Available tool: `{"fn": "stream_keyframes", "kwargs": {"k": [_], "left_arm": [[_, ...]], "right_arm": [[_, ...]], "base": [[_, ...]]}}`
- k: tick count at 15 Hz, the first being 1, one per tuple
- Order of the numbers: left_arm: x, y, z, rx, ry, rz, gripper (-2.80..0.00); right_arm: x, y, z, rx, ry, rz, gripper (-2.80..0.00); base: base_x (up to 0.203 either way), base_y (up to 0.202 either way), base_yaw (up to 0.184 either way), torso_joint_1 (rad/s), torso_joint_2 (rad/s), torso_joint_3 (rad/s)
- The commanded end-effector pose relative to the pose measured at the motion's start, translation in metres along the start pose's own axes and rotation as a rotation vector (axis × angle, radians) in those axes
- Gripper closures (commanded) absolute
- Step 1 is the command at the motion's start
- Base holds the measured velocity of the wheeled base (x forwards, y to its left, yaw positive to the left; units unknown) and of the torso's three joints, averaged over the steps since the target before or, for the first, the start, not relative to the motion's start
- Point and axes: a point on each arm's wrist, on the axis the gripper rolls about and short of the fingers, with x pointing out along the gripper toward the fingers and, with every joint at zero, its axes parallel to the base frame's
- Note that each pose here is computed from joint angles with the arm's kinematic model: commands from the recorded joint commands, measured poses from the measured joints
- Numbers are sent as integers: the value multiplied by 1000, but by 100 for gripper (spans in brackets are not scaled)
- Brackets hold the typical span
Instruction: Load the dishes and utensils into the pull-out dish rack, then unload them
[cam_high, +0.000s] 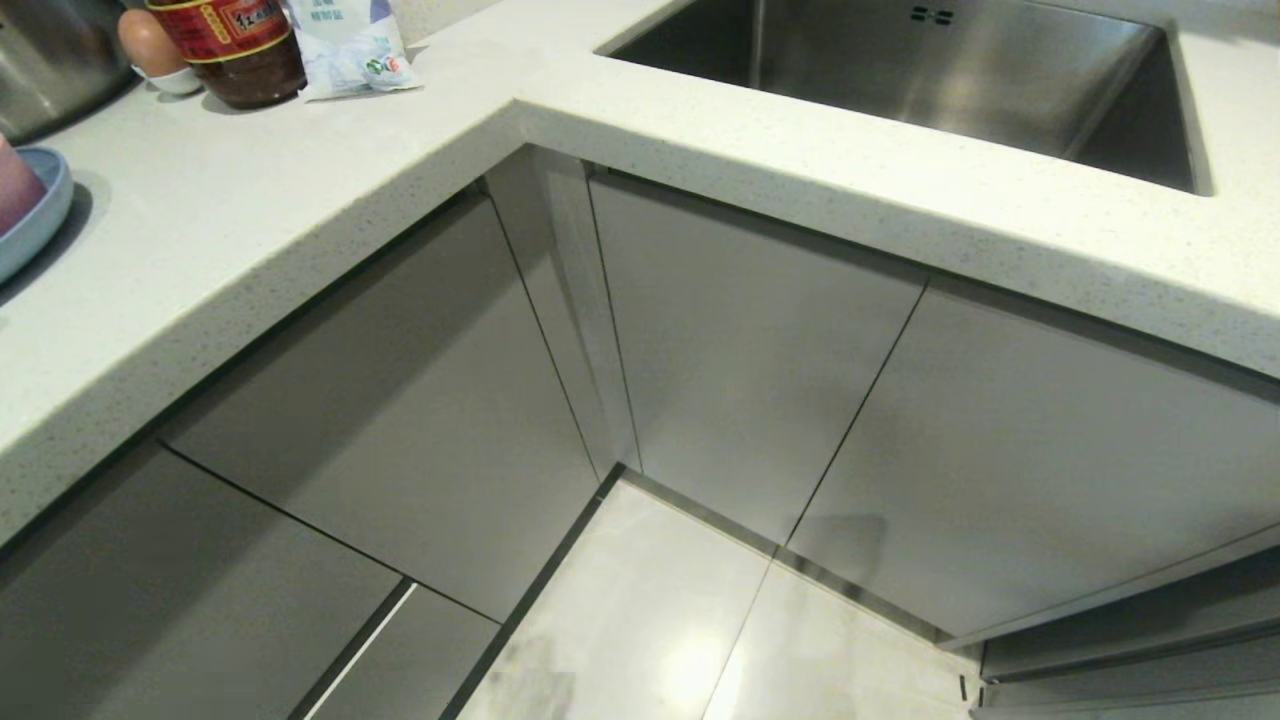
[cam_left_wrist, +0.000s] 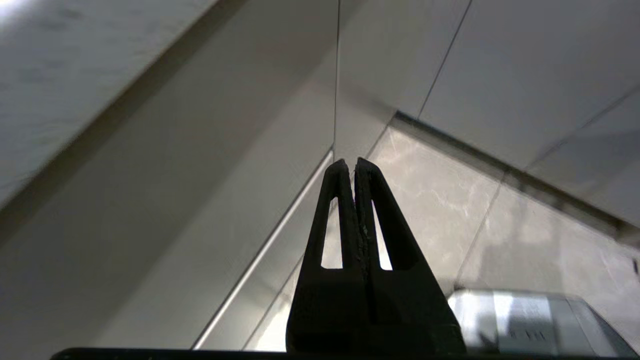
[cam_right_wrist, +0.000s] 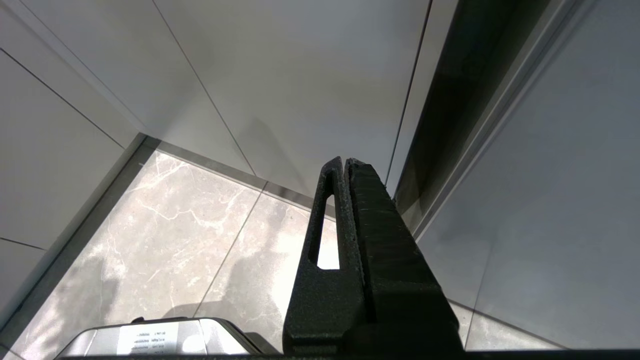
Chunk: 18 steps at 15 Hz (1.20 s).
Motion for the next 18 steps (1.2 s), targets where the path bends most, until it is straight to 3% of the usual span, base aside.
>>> {"fn": "stream_keyframes", "kwargs": {"k": [1, 3, 4, 6, 8, 12, 18], "left_arm": [[31, -2, -24, 8, -78, 5, 0], [47, -4, -52, 10, -62, 2, 0], [49, -5, -54, -4, -75, -16, 0], [48, -6, -58, -3, -13, -50, 0], [48, -6, -54, 46, -57, -65, 0], [48, -6, -54, -1, -56, -61, 0], [48, -6, -54, 7, -57, -63, 0]], "right_arm": [[0, 0, 0, 1, -4, 1, 0], [0, 0, 0, 1, -5, 1, 0], [0, 0, 0, 1, -4, 1, 0], [0, 0, 0, 1, -3, -1, 0], [0, 0, 0, 1, -3, 1, 0], [0, 0, 0, 1, -4, 0, 0], [0, 0, 0, 1, -4, 0, 0]], "base": [[0, 0, 0, 0, 0, 0], [0, 0, 0, 0, 0, 0], [0, 0, 0, 0, 0, 0], [0, 0, 0, 0, 0, 0], [0, 0, 0, 0, 0, 0], [0, 0, 0, 0, 0, 0], [0, 0, 0, 0, 0, 0]]}}
